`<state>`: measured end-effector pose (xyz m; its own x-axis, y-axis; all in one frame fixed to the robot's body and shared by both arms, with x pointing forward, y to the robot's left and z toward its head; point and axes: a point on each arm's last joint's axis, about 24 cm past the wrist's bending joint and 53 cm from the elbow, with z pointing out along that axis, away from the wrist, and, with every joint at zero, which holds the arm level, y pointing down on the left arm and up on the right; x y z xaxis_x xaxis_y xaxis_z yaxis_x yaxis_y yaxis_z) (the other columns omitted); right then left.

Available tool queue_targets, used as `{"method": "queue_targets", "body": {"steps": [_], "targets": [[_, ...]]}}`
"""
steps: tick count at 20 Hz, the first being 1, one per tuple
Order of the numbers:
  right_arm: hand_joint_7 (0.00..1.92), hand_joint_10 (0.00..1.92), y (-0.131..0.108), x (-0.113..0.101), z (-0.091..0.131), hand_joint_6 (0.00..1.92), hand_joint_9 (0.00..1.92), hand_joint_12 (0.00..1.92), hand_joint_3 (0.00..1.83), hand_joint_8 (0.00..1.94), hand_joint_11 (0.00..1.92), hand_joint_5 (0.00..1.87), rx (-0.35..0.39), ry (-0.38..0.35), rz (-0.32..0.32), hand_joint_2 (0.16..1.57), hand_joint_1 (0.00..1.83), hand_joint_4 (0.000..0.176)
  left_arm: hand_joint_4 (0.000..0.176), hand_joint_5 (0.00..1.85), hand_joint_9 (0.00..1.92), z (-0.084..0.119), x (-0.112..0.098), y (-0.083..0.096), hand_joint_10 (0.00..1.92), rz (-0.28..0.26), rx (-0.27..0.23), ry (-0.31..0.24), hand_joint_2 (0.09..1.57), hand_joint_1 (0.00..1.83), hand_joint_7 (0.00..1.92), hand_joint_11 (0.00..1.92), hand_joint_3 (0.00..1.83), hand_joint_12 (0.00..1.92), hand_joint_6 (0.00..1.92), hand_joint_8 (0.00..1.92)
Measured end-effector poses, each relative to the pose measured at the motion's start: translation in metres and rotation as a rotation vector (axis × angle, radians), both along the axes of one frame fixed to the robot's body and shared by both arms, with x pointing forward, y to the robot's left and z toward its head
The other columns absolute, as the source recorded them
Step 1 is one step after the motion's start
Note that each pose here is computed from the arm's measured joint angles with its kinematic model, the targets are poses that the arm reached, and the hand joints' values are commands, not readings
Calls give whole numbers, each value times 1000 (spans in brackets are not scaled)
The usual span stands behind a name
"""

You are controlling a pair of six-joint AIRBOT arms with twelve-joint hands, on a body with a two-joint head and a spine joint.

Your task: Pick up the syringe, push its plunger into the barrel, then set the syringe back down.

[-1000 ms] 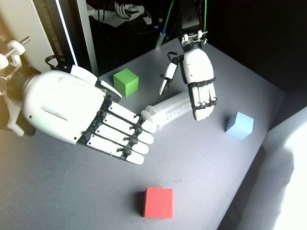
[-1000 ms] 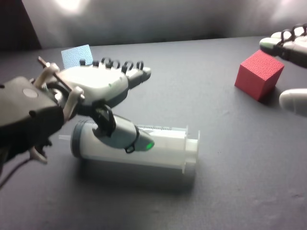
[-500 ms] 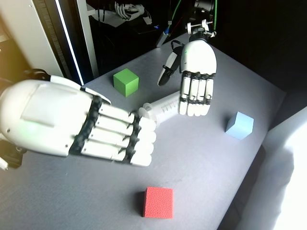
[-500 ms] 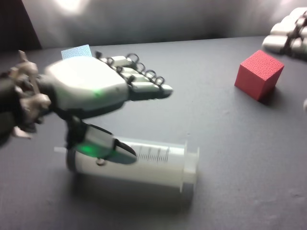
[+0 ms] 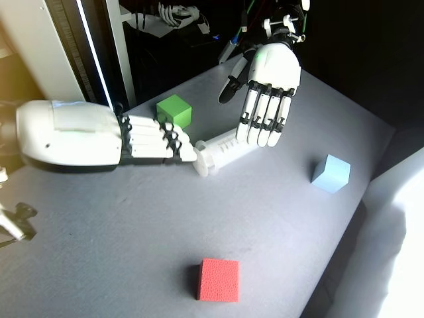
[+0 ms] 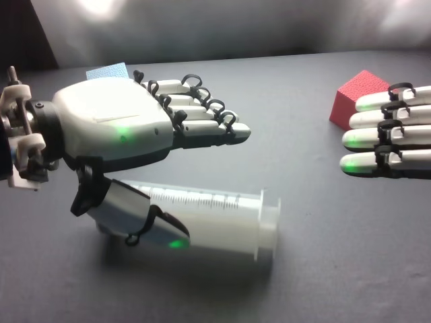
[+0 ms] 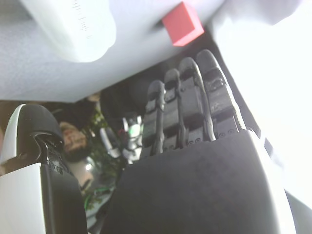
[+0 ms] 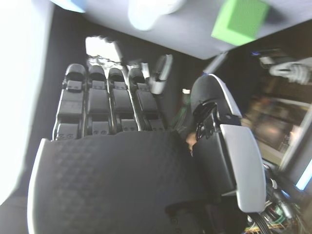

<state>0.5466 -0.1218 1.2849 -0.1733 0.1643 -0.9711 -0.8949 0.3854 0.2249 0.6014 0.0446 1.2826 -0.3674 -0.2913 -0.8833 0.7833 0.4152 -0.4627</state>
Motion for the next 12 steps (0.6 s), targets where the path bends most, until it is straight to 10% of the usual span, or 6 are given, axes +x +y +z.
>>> {"method": "queue_targets", "body": {"steps": [12], "targets": [[2, 0, 55, -1, 15, 1, 0, 0, 0, 0, 0, 36, 21, -110, 130, 1355, 0, 0, 0, 96, 91, 4, 0, -2, 1, -4, -14, 0, 983, 360, 109, 0, 0, 208, 0, 0]]}}
